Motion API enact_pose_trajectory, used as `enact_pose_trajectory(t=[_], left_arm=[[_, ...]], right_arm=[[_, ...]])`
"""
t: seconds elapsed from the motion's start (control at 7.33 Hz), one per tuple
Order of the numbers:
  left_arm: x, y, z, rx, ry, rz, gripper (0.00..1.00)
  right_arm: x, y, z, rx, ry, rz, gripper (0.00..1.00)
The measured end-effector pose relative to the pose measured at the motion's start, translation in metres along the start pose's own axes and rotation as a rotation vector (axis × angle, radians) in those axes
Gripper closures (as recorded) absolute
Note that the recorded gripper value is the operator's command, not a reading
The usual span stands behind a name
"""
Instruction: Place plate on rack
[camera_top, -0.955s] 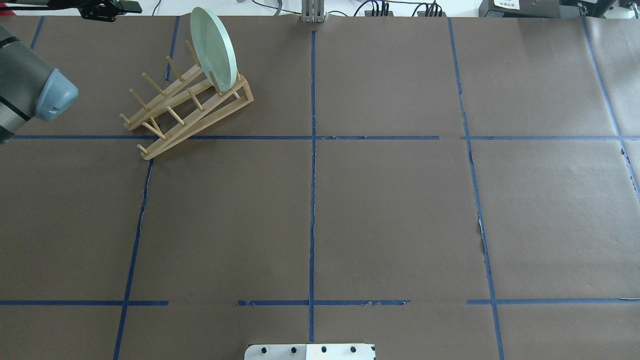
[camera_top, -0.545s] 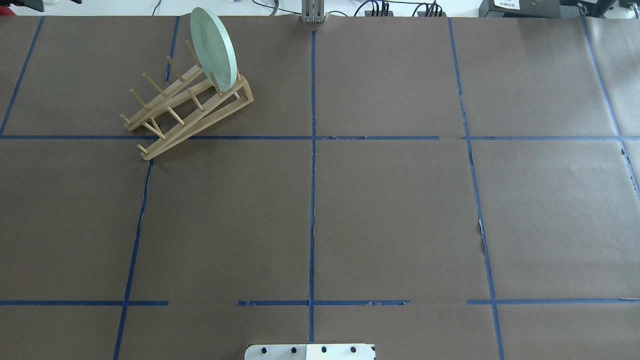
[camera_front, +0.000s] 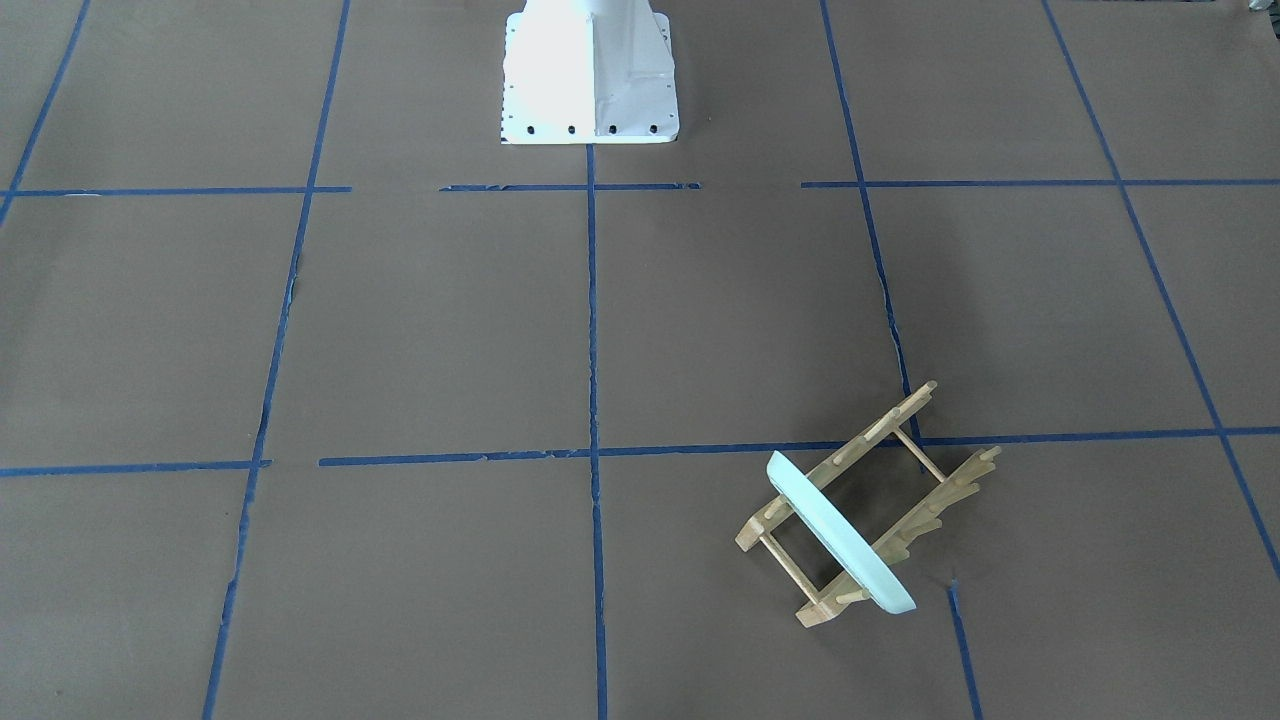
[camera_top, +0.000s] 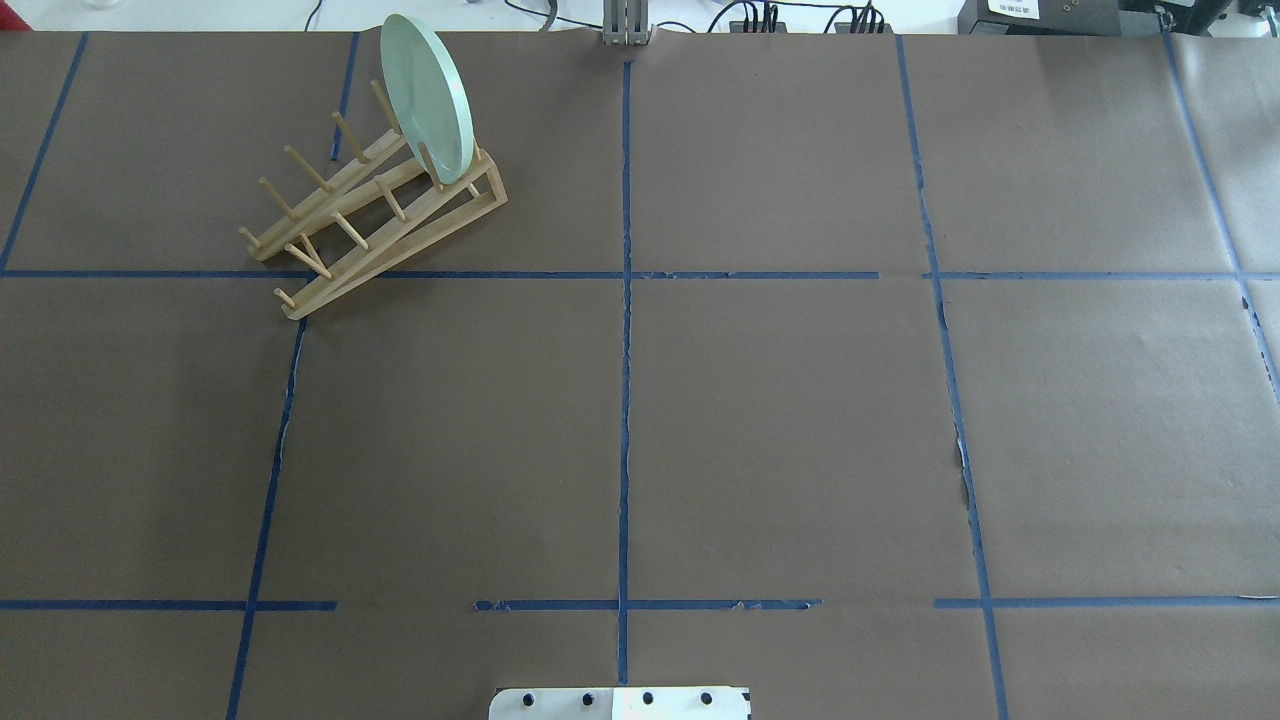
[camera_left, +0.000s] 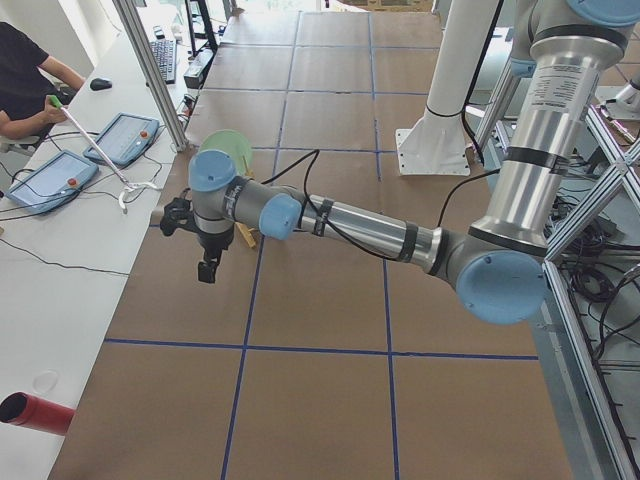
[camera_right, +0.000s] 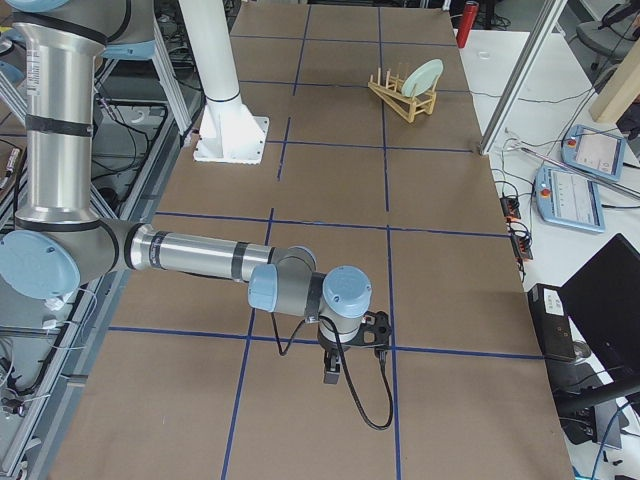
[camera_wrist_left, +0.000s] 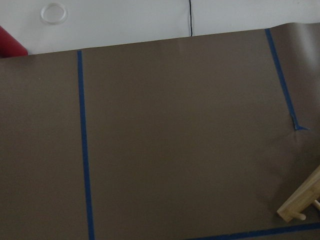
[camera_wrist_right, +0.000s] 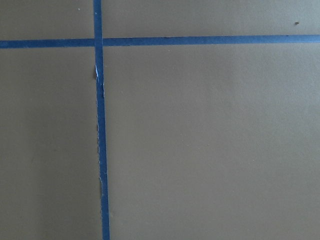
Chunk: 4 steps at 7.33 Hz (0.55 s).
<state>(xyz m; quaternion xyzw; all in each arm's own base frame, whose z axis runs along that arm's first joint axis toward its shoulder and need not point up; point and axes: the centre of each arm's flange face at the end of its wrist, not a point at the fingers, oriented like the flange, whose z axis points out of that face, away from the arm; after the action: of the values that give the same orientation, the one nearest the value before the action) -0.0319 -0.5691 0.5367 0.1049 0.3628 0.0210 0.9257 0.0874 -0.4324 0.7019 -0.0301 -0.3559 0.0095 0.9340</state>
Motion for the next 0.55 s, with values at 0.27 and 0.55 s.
enact_pose_trajectory(t=[0.27, 0.55], left_arm=[[-0.042, 0.074, 0.002, -0.083, -0.005, -0.058, 0.0], [-0.048, 0.091, 0.007, -0.117, 0.016, -0.088, 0.0]], right_arm=[[0.0, 0.0, 0.0, 0.0, 0.0, 0.0, 0.0], [0.0, 0.0, 0.0, 0.0, 0.0, -0.001, 0.0]])
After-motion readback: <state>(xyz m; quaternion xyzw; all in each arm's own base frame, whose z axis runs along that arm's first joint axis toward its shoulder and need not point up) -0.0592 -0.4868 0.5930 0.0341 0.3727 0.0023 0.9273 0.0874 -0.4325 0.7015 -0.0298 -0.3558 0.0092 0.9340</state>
